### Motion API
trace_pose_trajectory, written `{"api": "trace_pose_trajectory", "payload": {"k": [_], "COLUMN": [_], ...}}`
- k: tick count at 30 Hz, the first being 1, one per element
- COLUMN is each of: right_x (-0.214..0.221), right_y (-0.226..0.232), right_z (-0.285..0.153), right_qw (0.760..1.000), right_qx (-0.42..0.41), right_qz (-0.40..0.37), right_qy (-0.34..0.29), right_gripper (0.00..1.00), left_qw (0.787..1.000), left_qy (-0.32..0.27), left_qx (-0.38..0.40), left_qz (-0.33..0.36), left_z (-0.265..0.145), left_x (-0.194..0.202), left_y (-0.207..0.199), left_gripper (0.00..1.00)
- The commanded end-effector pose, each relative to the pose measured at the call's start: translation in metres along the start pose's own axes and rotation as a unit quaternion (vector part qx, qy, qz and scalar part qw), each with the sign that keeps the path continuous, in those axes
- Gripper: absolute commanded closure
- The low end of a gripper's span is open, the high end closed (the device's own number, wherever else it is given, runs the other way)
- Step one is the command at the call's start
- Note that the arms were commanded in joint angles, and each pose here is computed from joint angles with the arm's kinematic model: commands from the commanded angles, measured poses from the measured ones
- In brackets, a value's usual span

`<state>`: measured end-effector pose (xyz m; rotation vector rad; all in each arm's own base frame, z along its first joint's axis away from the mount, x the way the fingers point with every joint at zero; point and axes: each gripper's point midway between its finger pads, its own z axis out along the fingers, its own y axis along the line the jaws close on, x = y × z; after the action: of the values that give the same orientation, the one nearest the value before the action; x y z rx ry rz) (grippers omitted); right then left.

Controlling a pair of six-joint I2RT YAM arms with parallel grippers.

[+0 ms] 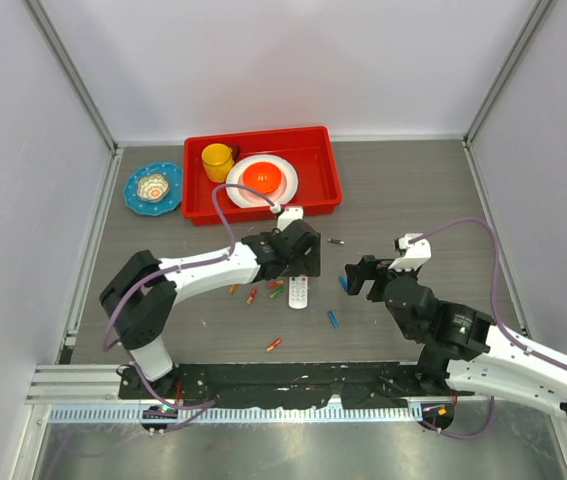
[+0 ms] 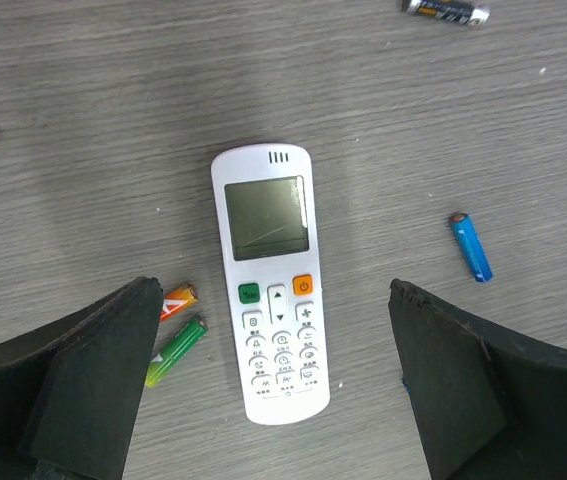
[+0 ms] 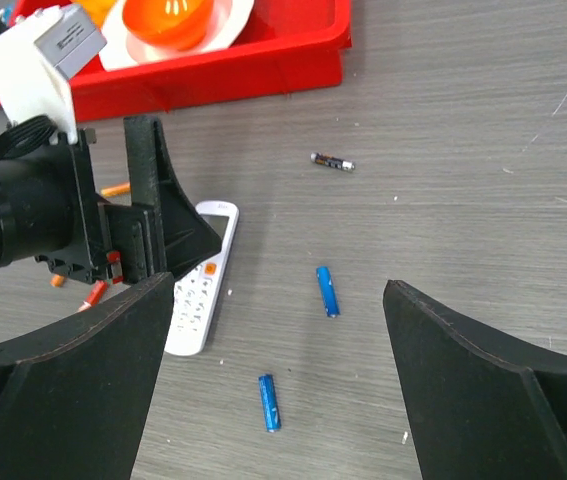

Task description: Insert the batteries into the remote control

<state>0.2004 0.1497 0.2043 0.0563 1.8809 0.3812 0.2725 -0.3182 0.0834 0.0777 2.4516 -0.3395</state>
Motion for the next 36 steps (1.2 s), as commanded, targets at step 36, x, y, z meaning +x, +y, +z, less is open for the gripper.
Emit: {"api": "trace_pose_trajectory", "payload": {"k": [36], "right_x": [0.015], "right_y": [-0.007], "right_z": [0.002], "right_qw": [1.0], "right_qx": [0.015], "right_qz": [0.013], "right_qy": [0.012], "right_gripper": [0.1], "left_qw": [0.995], "left_qy": [0.069], "left_qx": [-0.045], "left_qz": [0.061], "left_z": [0.054], "left_x": [0.038], "left_y": [0.001], "left_gripper": [0.37]}}
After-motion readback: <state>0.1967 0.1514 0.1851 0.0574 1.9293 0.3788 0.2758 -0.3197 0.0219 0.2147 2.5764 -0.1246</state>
